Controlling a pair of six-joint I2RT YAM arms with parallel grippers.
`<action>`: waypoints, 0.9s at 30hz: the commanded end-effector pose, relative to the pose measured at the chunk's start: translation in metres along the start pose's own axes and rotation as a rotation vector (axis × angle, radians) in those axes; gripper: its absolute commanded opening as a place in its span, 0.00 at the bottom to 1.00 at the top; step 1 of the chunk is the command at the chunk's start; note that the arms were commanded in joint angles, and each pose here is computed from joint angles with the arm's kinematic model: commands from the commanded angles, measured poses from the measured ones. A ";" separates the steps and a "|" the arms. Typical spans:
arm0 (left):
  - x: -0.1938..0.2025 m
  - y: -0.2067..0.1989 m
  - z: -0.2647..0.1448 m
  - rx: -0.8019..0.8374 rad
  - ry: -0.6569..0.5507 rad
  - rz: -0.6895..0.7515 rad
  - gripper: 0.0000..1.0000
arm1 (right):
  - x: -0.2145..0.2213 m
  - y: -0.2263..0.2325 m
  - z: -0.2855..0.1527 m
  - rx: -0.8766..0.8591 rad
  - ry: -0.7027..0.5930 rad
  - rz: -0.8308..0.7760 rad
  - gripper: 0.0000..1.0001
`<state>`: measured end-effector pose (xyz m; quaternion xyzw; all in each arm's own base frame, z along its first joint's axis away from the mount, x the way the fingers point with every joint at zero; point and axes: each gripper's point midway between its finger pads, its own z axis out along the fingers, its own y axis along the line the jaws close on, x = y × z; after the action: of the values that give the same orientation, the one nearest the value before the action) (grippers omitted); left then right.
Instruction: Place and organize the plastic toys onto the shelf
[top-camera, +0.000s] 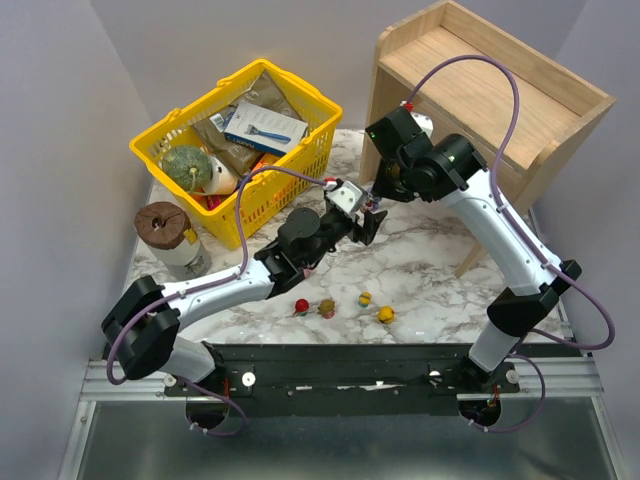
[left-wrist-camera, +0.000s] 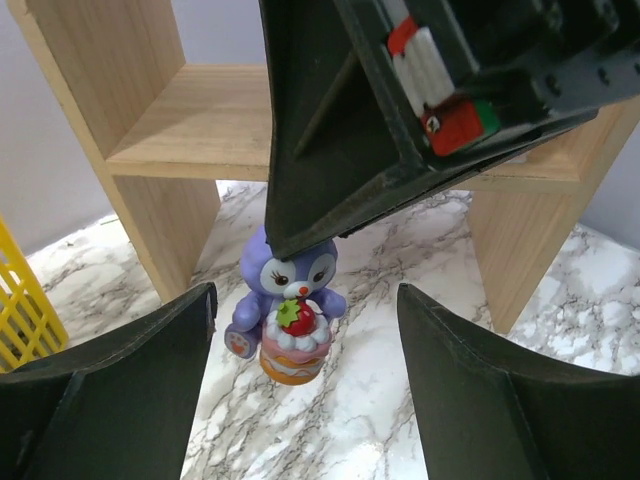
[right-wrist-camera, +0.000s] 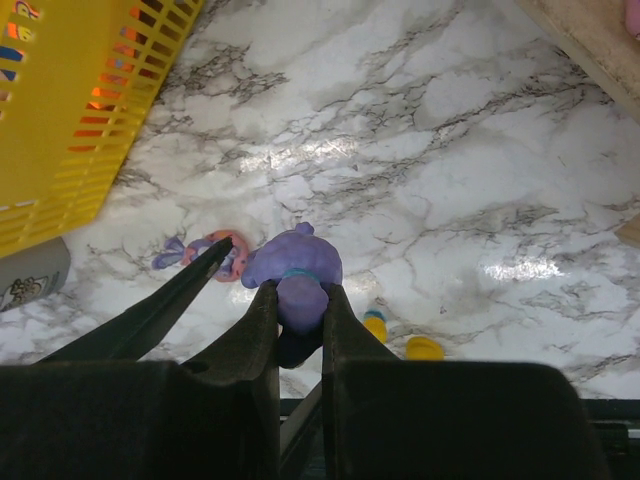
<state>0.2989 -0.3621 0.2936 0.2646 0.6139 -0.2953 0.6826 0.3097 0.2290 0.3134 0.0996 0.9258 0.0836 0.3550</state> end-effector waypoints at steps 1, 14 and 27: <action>-0.013 0.000 0.011 -0.018 -0.044 0.011 0.82 | 0.004 -0.024 -0.021 0.054 0.020 0.020 0.01; -0.011 0.004 0.020 -0.042 -0.031 0.024 0.57 | 0.011 -0.024 -0.021 0.028 0.059 -0.040 0.00; -0.004 0.002 0.025 -0.037 0.001 0.053 0.25 | 0.011 -0.010 -0.025 -0.061 0.069 -0.070 0.01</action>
<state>0.3142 -0.3743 0.2920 0.2692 0.6187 -0.2702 0.6868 0.3072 0.2237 0.3186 0.0774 0.9277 0.0864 0.3550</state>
